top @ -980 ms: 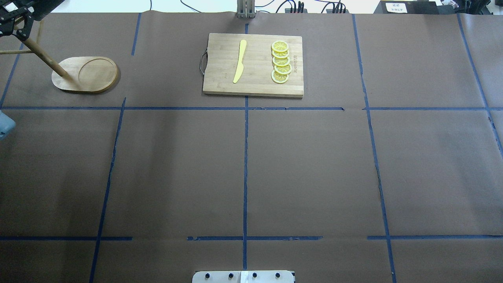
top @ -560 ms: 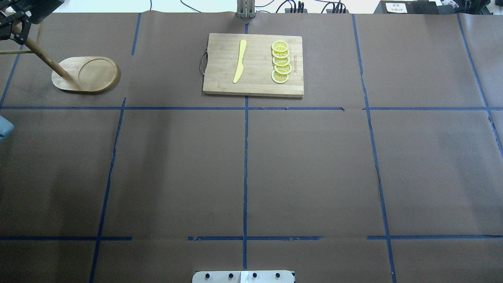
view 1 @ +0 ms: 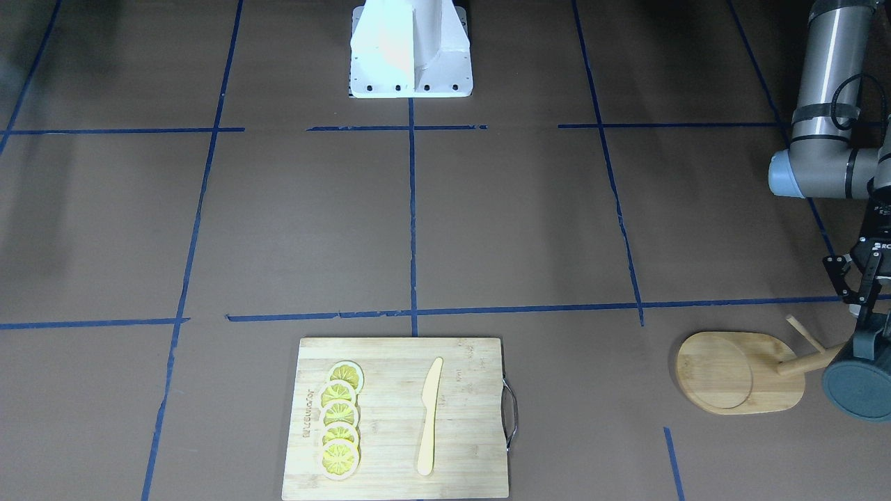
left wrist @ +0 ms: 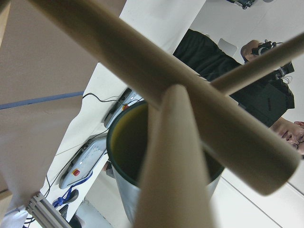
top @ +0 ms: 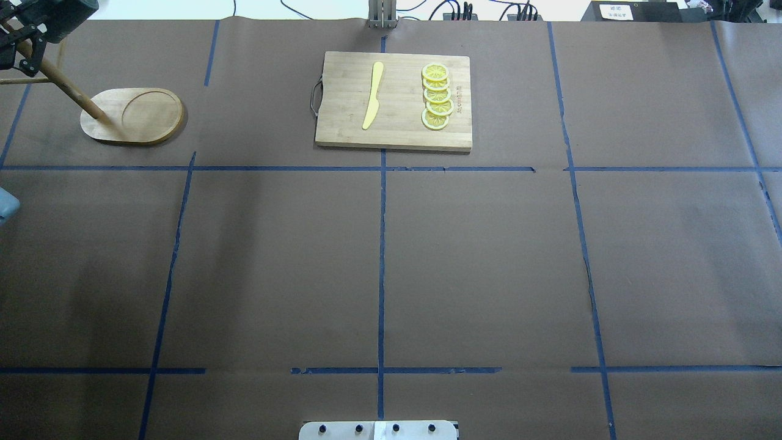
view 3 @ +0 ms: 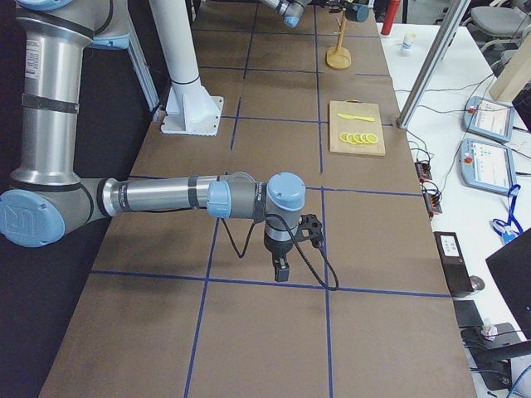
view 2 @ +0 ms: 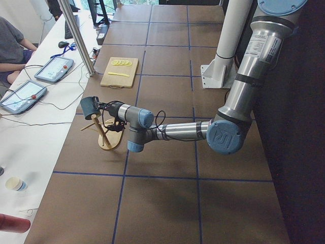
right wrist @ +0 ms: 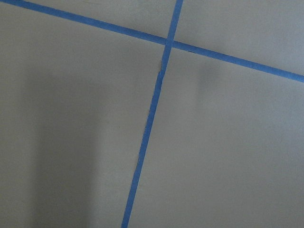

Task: Hang cup on storage rack
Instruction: 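Hook the teal mug's handle onto a peg of the wooden rack with the left gripper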

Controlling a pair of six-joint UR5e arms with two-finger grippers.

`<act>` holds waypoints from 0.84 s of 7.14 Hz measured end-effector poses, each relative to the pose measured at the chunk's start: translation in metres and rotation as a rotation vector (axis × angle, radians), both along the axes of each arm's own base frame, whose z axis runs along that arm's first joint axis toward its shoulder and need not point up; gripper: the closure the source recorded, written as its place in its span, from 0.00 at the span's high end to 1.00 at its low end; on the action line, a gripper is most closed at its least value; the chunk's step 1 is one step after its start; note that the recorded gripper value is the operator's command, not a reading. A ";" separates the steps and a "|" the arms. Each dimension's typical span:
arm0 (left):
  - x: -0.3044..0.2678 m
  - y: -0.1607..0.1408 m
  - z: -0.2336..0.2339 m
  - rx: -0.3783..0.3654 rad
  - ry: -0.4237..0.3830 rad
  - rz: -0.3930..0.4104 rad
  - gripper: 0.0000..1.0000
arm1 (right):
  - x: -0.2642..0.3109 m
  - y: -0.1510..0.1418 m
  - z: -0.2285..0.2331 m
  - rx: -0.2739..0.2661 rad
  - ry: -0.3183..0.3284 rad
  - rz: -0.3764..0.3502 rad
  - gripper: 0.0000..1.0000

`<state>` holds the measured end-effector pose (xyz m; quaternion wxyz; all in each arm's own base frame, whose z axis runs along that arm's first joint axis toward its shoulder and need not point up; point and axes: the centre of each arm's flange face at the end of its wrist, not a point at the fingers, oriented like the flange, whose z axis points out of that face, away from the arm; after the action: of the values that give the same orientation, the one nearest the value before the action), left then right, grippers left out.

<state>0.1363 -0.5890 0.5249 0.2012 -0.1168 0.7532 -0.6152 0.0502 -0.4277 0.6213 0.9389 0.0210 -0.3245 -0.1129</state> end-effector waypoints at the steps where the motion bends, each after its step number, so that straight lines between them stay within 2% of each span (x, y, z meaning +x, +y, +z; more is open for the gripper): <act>1: 0.000 0.003 0.004 -0.008 0.014 0.005 0.02 | 0.000 0.000 0.001 -0.001 0.000 0.000 1.00; 4: 0.008 0.014 0.021 -0.038 0.045 0.031 0.05 | 0.000 0.001 0.002 -0.004 0.001 -0.001 1.00; 5: 0.014 0.017 0.026 -0.040 0.046 0.041 0.14 | 0.000 0.001 0.002 -0.004 0.001 -0.001 1.00; 6: 0.019 0.019 0.028 -0.040 0.047 0.044 0.56 | 0.000 0.001 0.003 -0.004 0.002 -0.001 1.00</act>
<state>0.1553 -0.5705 0.5527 0.1946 -0.1520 0.7425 -0.6226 0.0504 -0.4270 0.6238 0.9391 0.0188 -0.3241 -0.1128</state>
